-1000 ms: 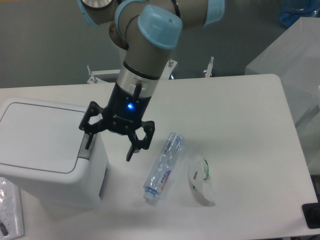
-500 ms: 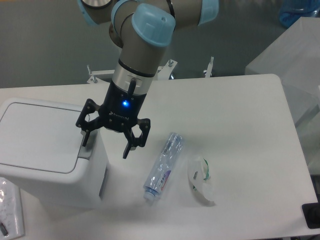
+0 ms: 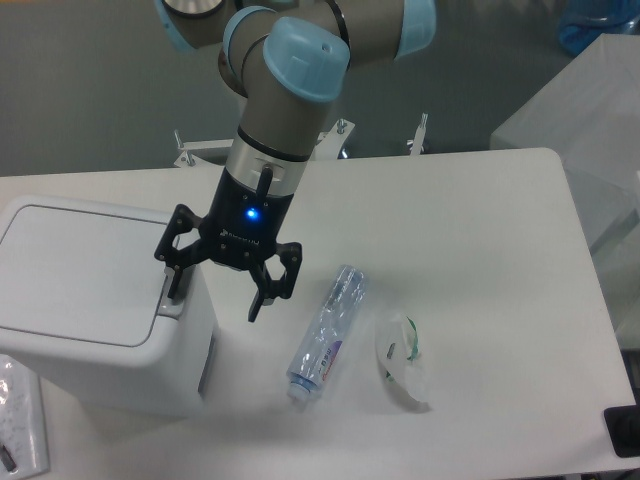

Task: Open the trash can

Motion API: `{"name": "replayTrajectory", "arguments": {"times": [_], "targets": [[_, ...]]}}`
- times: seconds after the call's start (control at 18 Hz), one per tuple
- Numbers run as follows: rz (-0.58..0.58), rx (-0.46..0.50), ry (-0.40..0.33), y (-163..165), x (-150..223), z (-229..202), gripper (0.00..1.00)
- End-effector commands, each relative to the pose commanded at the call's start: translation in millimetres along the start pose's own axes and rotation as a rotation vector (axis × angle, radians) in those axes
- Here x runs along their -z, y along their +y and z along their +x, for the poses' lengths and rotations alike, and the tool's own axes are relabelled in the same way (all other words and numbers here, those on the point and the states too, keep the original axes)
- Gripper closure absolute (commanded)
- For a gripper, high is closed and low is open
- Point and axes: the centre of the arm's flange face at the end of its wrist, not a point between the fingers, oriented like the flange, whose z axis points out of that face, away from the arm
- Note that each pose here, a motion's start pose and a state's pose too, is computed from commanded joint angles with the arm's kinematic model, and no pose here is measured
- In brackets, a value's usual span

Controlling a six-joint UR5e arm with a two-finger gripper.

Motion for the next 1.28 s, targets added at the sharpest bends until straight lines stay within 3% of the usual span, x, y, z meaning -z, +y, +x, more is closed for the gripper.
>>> {"name": "replayTrajectory", "arguments": {"times": [0.61,0.94,1.28], "targets": [[0.034,-0.007,-0.021,-8.3,16.9,-9.8,0.0],[0.082,0.014,-0.106,0.2,47.7,-90.9,0.0],[0.052,-0.102,-0.223,34.8,81.5,-183.8,0.0]]}}
